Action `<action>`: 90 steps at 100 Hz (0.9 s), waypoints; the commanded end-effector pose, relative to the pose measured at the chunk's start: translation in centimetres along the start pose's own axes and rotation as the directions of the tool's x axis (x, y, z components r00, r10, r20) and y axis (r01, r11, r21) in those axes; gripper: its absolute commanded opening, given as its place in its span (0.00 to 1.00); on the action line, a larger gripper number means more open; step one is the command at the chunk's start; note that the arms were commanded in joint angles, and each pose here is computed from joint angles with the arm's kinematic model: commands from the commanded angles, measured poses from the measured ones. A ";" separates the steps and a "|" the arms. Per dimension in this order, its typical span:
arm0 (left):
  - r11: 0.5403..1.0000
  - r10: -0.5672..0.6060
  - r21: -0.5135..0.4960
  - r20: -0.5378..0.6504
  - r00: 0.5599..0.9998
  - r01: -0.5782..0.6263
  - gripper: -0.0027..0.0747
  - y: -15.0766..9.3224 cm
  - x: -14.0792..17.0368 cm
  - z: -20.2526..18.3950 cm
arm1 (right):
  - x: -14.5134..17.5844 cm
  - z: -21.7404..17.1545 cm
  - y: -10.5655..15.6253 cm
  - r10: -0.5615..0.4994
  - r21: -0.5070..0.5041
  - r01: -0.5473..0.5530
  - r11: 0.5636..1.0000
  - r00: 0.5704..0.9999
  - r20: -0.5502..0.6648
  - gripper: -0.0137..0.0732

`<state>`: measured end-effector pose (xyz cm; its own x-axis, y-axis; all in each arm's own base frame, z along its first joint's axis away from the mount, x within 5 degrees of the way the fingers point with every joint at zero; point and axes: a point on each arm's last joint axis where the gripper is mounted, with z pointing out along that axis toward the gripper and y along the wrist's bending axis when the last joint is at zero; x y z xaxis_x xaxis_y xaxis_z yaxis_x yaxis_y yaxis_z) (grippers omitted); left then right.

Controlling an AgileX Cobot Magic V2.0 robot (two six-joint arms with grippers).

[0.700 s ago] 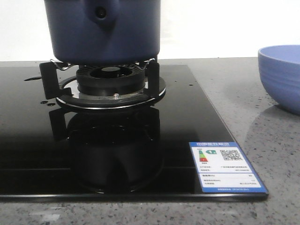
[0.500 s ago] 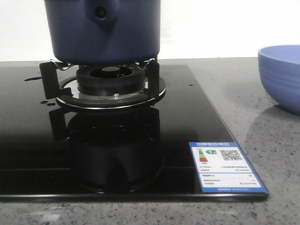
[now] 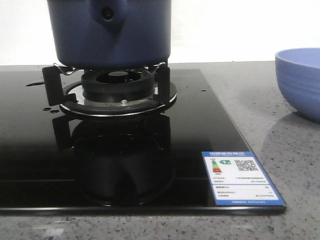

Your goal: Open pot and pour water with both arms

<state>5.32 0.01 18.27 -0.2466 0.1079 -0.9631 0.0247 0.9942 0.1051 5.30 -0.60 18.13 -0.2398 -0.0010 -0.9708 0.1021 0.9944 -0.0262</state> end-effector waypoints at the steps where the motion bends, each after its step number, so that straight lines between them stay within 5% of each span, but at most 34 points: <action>1: 1.000 -0.022 0.004 0.040 0.999 0.021 0.01 -0.1 0.5 0.1 | 0.5 0.1 0.0 -0.019 0.010 0.019 1.000 1.000 0.016 0.08; 12: 0.999 0.032 -0.015 0.038 0.999 -0.032 0.01 0.0 0.5 0.1 | -0.4 0.1 0.0 0.027 -0.001 -0.027 1.000 0.993 0.114 0.08; 27: 0.994 0.100 -0.039 0.041 0.994 -0.099 0.01 0.2 0.5 0.1 | -2.1 -0.3 0.0 0.375 -0.110 -0.359 0.927 0.882 0.285 0.08; 35: 0.996 0.084 -0.039 0.107 0.991 -0.081 0.01 0.2 -0.1 0.1 | -2.7 -0.5 -0.3 0.437 -0.131 -0.418 0.899 0.831 0.345 0.08; 46: 1.000 -0.005 -0.024 0.271 0.963 0.012 0.01 0.2 -1.6 -0.2 | -2.7 -0.5 -0.3 0.441 -0.132 -0.422 0.897 0.828 0.347 0.08; 66: 0.929 -0.338 0.068 0.550 0.763 0.363 0.01 1.3 -4.0 -1.4 | -2.7 -0.5 -0.3 0.442 -0.132 -0.423 0.896 0.827 0.346 0.08; 81: 0.758 -0.598 0.170 0.569 0.565 0.630 0.01 2.3 -4.0 -1.6 | -2.7 -0.5 -0.3 0.445 -0.133 -0.426 0.895 0.826 0.346 0.08; 90: 0.674 -0.680 0.201 0.546 0.490 0.711 0.01 2.5 -3.8 -1.6 | -2.8 -0.6 -0.3 0.444 -0.134 -0.426 0.895 0.821 0.358 0.08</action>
<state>5.09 1.45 23.17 0.3312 -0.5299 -0.7807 0.0282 0.8326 -0.5531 5.55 -0.51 20.99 0.1087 0.4097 -0.9057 0.0563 0.9071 0.4171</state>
